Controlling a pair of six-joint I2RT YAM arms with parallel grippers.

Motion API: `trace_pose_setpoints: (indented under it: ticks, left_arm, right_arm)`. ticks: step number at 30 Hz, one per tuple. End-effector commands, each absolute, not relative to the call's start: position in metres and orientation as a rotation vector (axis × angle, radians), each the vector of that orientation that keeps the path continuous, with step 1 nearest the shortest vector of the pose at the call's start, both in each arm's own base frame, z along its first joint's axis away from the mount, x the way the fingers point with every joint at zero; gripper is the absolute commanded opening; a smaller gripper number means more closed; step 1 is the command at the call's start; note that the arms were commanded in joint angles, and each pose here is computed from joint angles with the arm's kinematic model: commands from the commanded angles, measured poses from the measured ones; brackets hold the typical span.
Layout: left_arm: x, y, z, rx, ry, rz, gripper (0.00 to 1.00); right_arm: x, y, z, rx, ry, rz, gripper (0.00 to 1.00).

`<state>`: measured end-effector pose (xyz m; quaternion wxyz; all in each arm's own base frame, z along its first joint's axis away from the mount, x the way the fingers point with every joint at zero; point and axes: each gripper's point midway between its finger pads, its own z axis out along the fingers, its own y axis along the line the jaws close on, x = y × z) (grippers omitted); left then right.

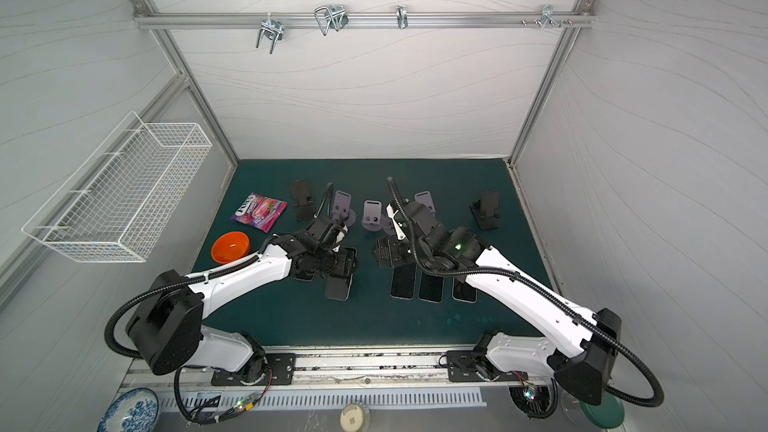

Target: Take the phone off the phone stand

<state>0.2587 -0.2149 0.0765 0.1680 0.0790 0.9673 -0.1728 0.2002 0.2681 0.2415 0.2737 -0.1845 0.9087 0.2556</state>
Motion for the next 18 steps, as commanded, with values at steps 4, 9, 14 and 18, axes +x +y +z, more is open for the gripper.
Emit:
trace_pose_setpoints:
  ticks: [4, 9, 14, 18]
  left_arm:
    - [0.276, -0.219, 0.082, 0.169, 2.735, -0.439, 0.63]
    - [0.278, -0.221, 0.076, 0.169, 2.750, -0.403, 0.63]
    - [0.279, -0.222, 0.070, 0.168, 2.763, -0.372, 0.65]
    - [0.279, -0.221, 0.062, 0.159, 2.779, -0.346, 0.65]
  right_arm:
    - [0.196, 0.258, 0.232, -0.494, 2.474, 0.634, 0.88]
    - [0.196, 0.258, 0.228, -0.492, 2.484, 0.631, 0.88]
    - [0.195, 0.257, 0.227, -0.492, 2.486, 0.628, 0.88]
    - [0.196, 0.256, 0.227, -0.490, 2.485, 0.620, 0.88]
